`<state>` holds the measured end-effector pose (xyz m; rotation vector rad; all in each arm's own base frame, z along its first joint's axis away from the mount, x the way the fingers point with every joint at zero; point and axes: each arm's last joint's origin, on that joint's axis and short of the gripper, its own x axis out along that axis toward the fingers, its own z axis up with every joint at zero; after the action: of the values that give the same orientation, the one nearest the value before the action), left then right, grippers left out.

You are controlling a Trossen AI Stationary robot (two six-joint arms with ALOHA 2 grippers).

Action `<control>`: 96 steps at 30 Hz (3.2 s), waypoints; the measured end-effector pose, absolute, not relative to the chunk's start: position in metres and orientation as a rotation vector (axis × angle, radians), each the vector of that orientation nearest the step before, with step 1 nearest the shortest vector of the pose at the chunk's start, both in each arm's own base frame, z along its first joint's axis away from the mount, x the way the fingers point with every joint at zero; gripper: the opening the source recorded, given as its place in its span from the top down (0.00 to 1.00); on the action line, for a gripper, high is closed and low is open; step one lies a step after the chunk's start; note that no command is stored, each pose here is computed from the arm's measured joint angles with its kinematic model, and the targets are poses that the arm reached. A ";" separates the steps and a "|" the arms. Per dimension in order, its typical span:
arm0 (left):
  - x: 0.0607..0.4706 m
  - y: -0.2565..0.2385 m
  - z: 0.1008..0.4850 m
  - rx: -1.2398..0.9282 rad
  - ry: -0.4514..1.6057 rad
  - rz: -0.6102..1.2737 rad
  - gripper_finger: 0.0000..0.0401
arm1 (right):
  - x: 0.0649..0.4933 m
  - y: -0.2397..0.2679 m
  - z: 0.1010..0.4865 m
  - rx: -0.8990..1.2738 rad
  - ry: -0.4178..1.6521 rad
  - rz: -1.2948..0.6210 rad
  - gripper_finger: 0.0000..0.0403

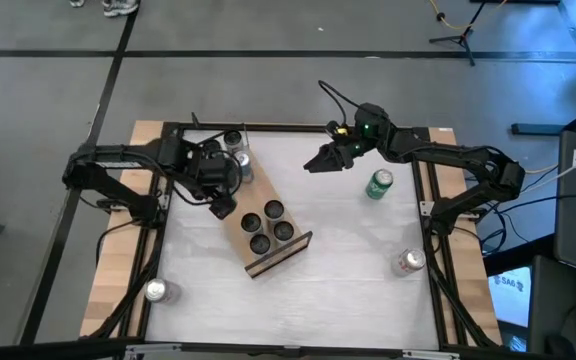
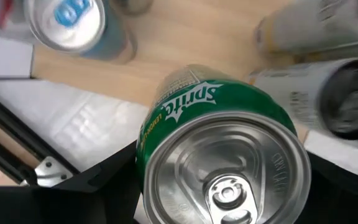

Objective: Place canned beverage on shelf
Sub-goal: Put the green soda can on the shelf

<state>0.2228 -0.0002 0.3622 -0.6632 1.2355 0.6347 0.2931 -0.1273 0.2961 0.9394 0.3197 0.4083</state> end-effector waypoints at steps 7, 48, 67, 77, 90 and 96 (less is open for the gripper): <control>0.232 0.008 0.322 -0.731 1.286 0.632 0.27 | 0.293 -0.127 0.296 0.888 0.308 0.415 0.07; 0.235 0.036 0.264 -0.780 1.230 0.750 0.17 | 0.293 -0.127 0.296 0.860 0.300 0.416 0.07; 0.236 0.037 0.264 -0.771 1.207 0.793 0.17 | 0.293 -0.127 0.296 0.860 0.300 0.416 0.07; 0.236 0.037 0.264 -0.746 1.214 0.779 0.17 | 0.293 -0.127 0.296 0.859 0.300 0.416 0.07; 0.236 0.037 0.264 -0.747 1.213 0.771 0.09 | 0.293 -0.127 0.296 0.860 0.300 0.417 0.07; 0.236 0.037 0.264 -0.747 1.210 0.770 0.03 | 0.293 -0.127 0.296 0.860 0.300 0.416 0.07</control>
<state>0.2363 0.0372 0.2639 -0.7474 1.2103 0.7705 0.2931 -0.1273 0.2962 0.8597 0.3000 0.4163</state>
